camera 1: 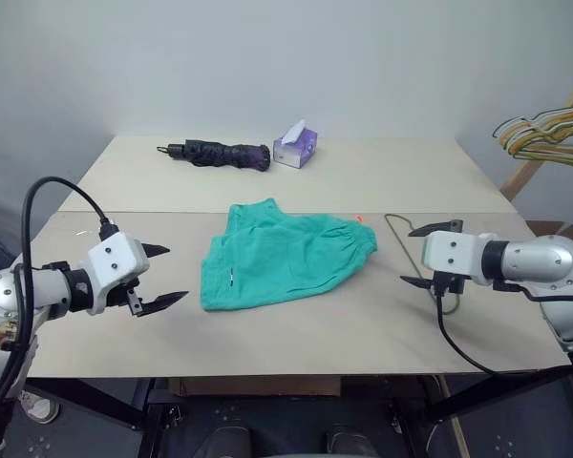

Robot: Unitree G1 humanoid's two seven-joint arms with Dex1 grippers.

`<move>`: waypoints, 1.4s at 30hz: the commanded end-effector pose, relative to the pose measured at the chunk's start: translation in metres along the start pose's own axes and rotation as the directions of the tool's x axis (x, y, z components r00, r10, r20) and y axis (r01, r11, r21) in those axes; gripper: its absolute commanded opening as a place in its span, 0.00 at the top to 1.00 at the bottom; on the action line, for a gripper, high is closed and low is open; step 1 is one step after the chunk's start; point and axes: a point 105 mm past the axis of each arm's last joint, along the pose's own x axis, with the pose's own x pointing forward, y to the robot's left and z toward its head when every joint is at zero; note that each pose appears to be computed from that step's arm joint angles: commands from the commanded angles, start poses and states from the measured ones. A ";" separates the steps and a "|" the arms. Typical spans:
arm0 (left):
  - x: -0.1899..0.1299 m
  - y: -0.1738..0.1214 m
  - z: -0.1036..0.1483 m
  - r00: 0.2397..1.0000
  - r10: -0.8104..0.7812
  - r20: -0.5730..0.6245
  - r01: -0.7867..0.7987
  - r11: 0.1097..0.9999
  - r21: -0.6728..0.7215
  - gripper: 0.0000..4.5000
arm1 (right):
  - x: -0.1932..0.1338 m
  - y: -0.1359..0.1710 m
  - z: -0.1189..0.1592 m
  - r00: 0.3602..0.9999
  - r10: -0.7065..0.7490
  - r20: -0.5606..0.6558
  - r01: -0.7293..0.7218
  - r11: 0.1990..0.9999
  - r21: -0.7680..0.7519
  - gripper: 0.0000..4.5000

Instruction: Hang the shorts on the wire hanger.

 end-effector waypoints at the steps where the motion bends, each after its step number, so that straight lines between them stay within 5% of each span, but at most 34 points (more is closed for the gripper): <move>1: -0.006 0.009 0.015 0.998 0.046 0.050 -0.047 0.999 0.026 0.00 | -0.005 -0.011 0.009 0.999 -0.036 0.023 0.037 0.999 -0.038 0.01; 19: -0.001 0.003 -0.002 0.999 -0.014 -0.033 0.015 0.999 0.039 0.00 | 0.003 -0.006 0.010 0.998 -0.044 0.036 0.045 0.999 -0.026 0.01; 31: 0.046 -0.033 -0.029 0.955 -0.296 0.001 0.296 0.955 -0.003 0.00 | 0.007 0.001 0.015 0.997 -0.049 0.052 0.049 0.999 -0.002 0.01; 34: 0.064 -0.039 -0.041 0.933 -0.354 -0.069 0.359 0.929 0.088 0.00 | 0.008 0.002 0.017 0.997 -0.051 0.057 0.051 0.999 0.001 0.01; 42: 0.084 -0.030 -0.051 0.926 -0.372 -0.067 0.373 0.928 0.004 0.00 | 0.007 0.010 0.015 0.998 -0.050 0.044 0.049 0.999 0.019 0.01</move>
